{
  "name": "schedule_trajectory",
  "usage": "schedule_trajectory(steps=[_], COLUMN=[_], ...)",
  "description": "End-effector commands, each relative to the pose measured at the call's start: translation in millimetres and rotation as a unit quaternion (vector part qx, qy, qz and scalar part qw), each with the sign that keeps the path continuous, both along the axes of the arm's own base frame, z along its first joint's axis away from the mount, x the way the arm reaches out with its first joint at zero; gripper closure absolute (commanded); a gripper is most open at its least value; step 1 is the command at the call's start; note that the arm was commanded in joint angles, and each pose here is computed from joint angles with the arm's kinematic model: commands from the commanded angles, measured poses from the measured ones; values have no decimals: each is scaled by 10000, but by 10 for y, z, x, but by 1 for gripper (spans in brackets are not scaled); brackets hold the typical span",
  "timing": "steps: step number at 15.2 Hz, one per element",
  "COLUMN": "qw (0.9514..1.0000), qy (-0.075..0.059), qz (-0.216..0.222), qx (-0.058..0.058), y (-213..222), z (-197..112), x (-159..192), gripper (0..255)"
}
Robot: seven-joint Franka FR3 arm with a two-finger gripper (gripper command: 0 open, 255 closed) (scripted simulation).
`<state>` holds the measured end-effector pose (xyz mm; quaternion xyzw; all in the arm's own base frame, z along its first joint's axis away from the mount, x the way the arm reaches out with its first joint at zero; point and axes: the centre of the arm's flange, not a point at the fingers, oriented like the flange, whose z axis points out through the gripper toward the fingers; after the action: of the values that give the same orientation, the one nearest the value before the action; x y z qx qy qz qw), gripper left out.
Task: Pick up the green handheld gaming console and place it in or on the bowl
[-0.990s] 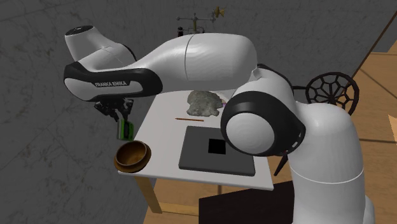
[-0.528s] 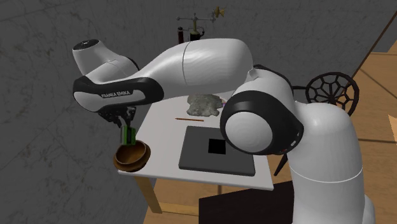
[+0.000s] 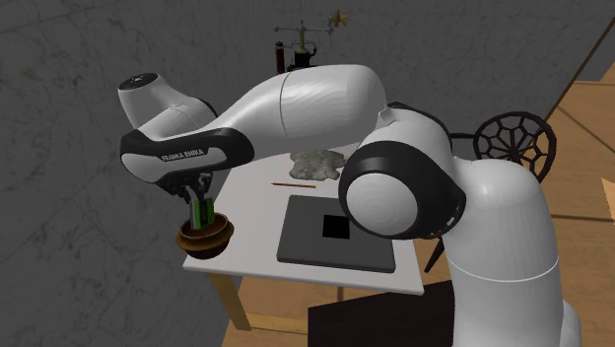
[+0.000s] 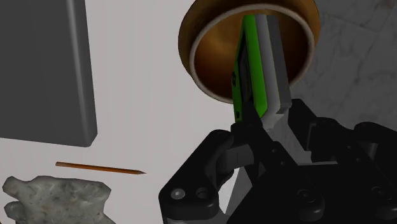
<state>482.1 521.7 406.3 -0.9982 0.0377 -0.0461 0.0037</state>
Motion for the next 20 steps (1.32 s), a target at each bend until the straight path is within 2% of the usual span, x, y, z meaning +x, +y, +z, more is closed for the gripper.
schedule_trajectory(steps=[1,2,3,8,12,20], qw=[10000,10000,10000,10000,10000,10000], qy=[-1,-1,-1,-1,-1,-1], qz=[-1,-1,-1,-1,-1,-1], qx=[0,0,0,0,0,0], y=[-1,-1,-1,-1,-3,-3], z=[-2,-2,-2,-2,496,496], x=[1,1,1,1,-45,-45], gripper=[255,255,0,0,0,0])
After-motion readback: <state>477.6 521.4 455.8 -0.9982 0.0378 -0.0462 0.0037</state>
